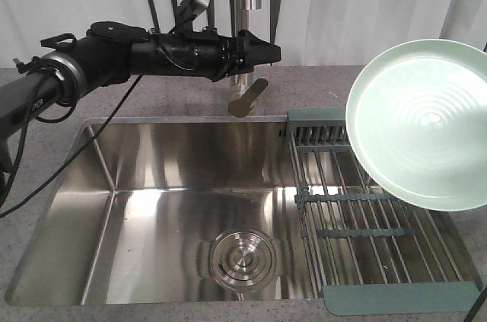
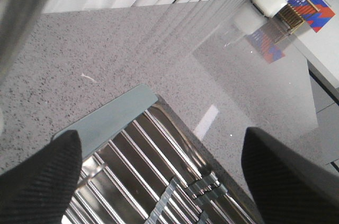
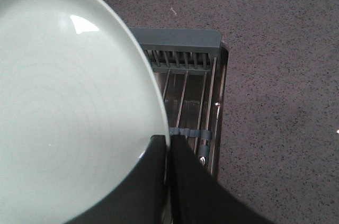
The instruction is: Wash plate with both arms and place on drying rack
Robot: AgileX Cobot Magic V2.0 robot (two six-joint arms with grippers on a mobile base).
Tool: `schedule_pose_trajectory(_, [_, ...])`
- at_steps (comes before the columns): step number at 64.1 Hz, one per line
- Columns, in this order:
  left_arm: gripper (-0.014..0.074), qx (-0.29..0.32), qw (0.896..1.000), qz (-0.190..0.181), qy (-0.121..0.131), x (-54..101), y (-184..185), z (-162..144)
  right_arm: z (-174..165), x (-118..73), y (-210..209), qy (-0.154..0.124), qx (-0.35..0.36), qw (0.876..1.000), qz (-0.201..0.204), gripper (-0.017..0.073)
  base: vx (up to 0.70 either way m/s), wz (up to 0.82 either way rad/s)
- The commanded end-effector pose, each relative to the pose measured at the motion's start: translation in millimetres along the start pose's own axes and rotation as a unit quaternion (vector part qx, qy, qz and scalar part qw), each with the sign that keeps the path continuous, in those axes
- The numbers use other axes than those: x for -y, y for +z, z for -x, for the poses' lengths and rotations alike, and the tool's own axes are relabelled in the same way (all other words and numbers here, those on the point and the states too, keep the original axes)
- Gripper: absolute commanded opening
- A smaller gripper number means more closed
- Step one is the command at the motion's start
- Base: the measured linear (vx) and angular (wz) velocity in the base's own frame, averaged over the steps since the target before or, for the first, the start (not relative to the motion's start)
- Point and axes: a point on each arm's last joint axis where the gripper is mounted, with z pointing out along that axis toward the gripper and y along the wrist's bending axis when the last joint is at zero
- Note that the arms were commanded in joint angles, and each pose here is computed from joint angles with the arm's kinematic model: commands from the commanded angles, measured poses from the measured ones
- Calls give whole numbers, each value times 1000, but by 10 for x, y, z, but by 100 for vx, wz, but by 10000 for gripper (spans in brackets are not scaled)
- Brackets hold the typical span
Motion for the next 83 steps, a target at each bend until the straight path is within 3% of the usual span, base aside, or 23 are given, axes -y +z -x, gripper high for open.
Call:
schedule_pose_trajectory(1, [582, 41, 999, -33, 11, 356, -98, 216, 111, -38, -100, -1, 43, 999, -5, -6, 0, 0])
schedule_pose_trajectory(13, [582, 48, 999, -15, 6, 278, -22, 180, 111, -38, -100, -1, 43, 999, -5, -6, 0, 0])
schedule_pose_trajectory(30, [582, 52, 999, -11, 14, 280, 13, 168, 111, -38, -100, -1, 43, 999, -5, -6, 0, 0])
schedule_pose_trajectory(63, [575, -11, 997, -71, 19, 480, 158, -27, 111, -38, -100, -1, 43, 999, -5, -6, 0, 0])
schedule_pose_trajectory(83, [575, -84, 993, -70, 34, 480, 159, -172, 111, -38, -100, -1, 43, 999, -5, -6, 0, 0])
